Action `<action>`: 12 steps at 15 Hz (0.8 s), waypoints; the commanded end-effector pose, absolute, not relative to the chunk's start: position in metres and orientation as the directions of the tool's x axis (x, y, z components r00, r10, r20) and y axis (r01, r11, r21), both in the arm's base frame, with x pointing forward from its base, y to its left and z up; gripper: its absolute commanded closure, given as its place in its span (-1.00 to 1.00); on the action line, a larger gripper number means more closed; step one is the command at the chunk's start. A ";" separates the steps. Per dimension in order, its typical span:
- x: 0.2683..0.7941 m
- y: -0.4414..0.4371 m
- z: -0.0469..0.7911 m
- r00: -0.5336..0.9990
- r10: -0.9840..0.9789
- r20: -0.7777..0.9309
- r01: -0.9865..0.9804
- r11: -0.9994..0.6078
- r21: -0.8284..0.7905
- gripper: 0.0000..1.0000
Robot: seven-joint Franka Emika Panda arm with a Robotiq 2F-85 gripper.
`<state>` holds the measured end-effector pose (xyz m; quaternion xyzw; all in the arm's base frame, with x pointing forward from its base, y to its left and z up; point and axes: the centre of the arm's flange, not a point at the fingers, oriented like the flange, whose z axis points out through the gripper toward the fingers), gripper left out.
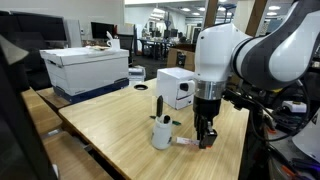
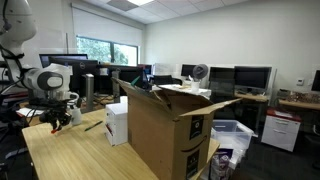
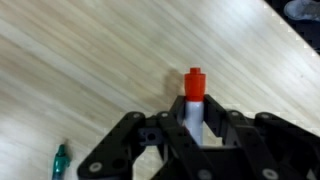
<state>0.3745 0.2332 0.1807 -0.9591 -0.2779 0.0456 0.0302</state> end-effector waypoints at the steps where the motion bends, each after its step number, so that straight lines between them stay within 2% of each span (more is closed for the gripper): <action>1: 0.400 0.234 0.180 0.852 0.518 -0.077 0.517 -0.855 -0.039 0.82; 12: 0.445 0.227 0.196 0.883 0.464 -0.064 0.467 -0.883 0.038 0.82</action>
